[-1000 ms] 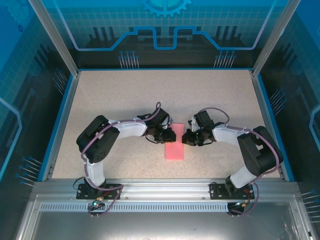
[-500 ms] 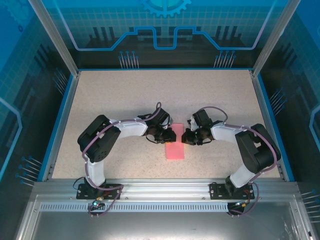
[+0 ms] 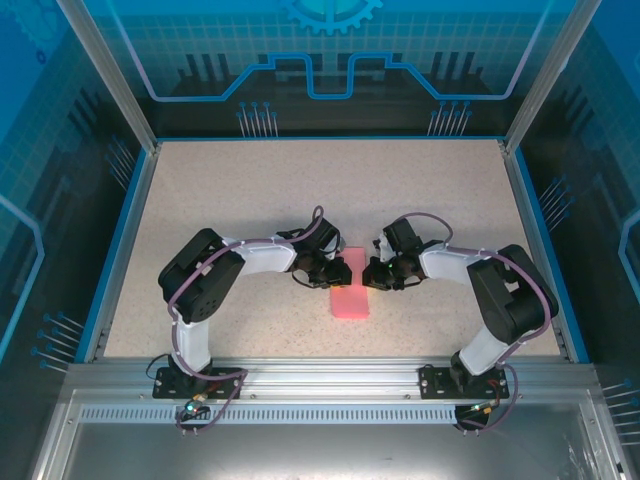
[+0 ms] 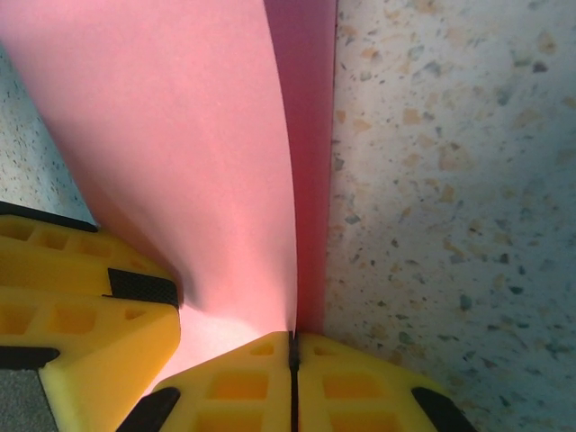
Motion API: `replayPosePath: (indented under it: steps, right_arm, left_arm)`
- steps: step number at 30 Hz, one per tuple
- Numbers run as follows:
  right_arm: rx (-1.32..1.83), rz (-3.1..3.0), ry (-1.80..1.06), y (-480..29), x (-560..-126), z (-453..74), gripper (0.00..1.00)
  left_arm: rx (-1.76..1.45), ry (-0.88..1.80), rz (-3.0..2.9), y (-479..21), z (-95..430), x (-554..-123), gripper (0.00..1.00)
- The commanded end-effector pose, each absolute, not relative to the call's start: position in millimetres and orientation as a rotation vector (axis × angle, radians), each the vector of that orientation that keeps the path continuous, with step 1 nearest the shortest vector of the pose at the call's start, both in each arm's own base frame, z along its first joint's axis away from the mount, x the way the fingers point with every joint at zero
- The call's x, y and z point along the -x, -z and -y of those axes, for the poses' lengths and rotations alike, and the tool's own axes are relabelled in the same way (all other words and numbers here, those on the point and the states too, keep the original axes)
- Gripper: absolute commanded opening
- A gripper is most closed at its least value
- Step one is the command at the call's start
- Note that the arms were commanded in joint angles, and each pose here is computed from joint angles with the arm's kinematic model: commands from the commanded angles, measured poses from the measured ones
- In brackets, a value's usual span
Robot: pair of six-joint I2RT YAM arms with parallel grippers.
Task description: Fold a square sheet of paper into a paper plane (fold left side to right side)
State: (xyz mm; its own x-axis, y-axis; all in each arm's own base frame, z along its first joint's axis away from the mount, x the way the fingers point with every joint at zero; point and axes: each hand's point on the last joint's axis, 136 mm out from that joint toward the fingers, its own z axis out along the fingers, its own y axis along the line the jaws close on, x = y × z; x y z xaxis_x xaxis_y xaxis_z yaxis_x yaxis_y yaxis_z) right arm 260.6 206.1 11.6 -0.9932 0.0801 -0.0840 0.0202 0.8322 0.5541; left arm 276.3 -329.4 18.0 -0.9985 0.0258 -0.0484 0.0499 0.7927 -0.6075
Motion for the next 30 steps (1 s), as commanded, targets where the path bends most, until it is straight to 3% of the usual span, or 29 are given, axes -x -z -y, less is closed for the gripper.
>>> replayPosePath:
  steps: [1, 7, 16, 19, 24, 30]
  right_arm:
    - [-0.049, -2.952, -0.833, -5, -254, -206, 0.08]
    - [-0.036, -2.932, -0.833, -13, -255, -206, 0.12]
    - [0.001, -2.862, -0.746, -43, -261, -192, 0.27]
    - [0.022, -2.826, -0.811, -52, -260, -198, 0.26]
    - [0.019, -2.809, -0.952, -52, -264, -216, 0.14]
    - [0.029, -2.877, -0.942, -32, -265, -225, 0.13]
  left_arm:
    - [-0.079, 0.95, -2.969, -8, 325, -275, 0.22]
    - [-0.079, 0.917, -2.992, -2, 320, -271, 0.22]
    - [-0.065, 0.896, -3.007, 4, 313, -265, 0.22]
    - [-0.068, 0.894, -3.005, 4, 313, -265, 0.22]
    - [-0.067, 0.898, -3.001, 3, 314, -266, 0.22]
    - [-0.068, 0.903, -2.999, 2, 315, -266, 0.22]
